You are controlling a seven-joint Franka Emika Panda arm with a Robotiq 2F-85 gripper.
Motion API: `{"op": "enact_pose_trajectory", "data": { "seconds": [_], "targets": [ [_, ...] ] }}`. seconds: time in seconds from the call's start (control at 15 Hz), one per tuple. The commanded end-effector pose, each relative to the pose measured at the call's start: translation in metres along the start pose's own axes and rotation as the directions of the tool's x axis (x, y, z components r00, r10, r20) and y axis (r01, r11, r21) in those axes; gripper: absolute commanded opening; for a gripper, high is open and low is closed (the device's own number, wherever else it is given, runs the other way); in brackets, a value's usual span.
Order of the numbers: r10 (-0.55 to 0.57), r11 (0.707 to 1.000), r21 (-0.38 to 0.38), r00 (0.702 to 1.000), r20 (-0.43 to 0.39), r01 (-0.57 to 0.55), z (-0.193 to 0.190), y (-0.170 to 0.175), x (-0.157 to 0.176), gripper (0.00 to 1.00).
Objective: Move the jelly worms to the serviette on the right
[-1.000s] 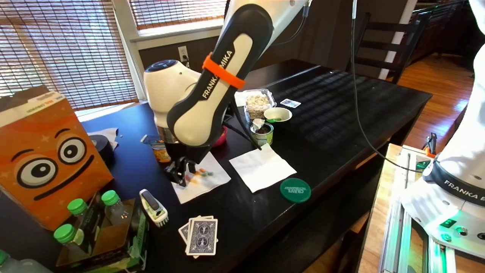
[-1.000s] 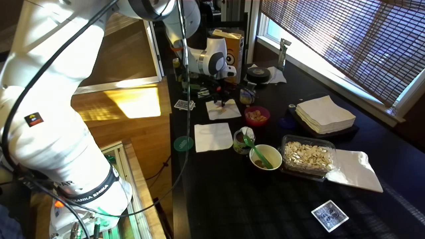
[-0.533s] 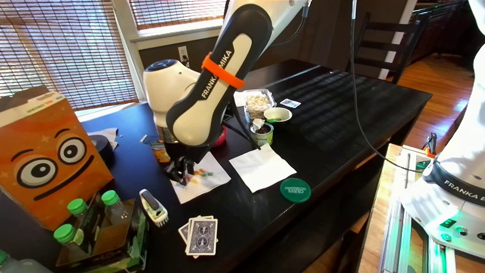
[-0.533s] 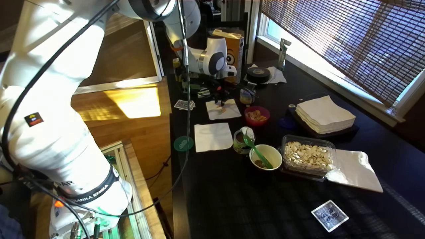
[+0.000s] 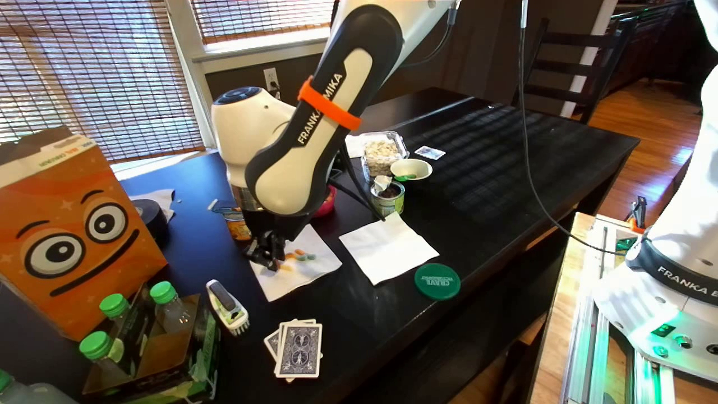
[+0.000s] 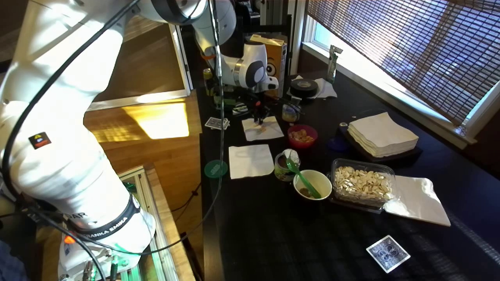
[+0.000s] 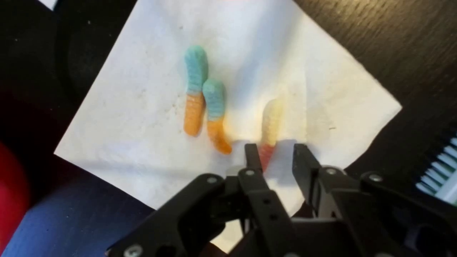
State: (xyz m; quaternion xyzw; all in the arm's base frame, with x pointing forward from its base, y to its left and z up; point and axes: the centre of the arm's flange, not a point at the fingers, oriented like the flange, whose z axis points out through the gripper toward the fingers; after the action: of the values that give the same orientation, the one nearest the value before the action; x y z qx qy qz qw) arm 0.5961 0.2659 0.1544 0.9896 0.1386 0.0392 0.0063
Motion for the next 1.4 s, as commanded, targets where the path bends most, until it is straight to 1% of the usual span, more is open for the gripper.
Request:
{"op": "enact_pose_trajectory", "data": {
  "seconds": [0.0, 0.13, 0.2, 0.27, 0.33, 0.4, 0.47, 0.53, 0.6, 0.73, 0.8, 0.93, 1.07, 1.33],
  "targets": [
    [-0.005, 1.0, 0.019, 1.0, -0.007, 0.005, 0.0041, 0.0005, 0.0085, 0.25],
    [-0.005, 1.0, 0.019, 1.0, -0.007, 0.005, 0.0041, 0.0007, 0.0085, 0.19],
    [-0.005, 1.0, 0.019, 1.0, -0.007, 0.005, 0.0041, 0.0008, 0.0085, 0.17],
    [-0.004, 1.0, 0.019, 1.0, -0.007, 0.004, 0.0041, 0.0009, 0.0085, 0.13],
    [-0.004, 1.0, 0.018, 1.0, -0.008, 0.004, 0.0038, 0.001, 0.0086, 0.17],
    [-0.003, 1.0, 0.017, 1.0, -0.009, 0.004, 0.0036, 0.0011, 0.0085, 0.15],
    [-0.002, 1.0, 0.017, 1.0, -0.009, 0.003, 0.0032, 0.0013, 0.0084, 0.16],
    [-0.001, 1.0, 0.016, 1.0, -0.009, 0.002, 0.0024, 0.0013, 0.008, 0.37],
    [0.0, 1.0, 0.016, 1.0, -0.009, 0.001, 0.0018, 0.0013, 0.0075, 0.4],
    [0.002, 1.0, 0.013, 1.0, -0.008, -0.002, 0.0002, 0.0016, 0.0062, 0.54],
    [0.002, 1.0, 0.013, 1.0, -0.008, -0.002, -0.0001, 0.0018, 0.0058, 0.59],
    [0.002, 1.0, 0.016, 1.0, -0.004, -0.002, 0.0011, 0.0021, 0.005, 0.49],
    [0.002, 1.0, 0.019, 1.0, -0.001, -0.002, 0.0027, 0.0017, 0.0044, 0.31],
    [0.007, 1.0, 0.021, 1.0, 0.0, -0.007, 0.0045, 0.0037, 0.0026, 0.04]
  ]
}}
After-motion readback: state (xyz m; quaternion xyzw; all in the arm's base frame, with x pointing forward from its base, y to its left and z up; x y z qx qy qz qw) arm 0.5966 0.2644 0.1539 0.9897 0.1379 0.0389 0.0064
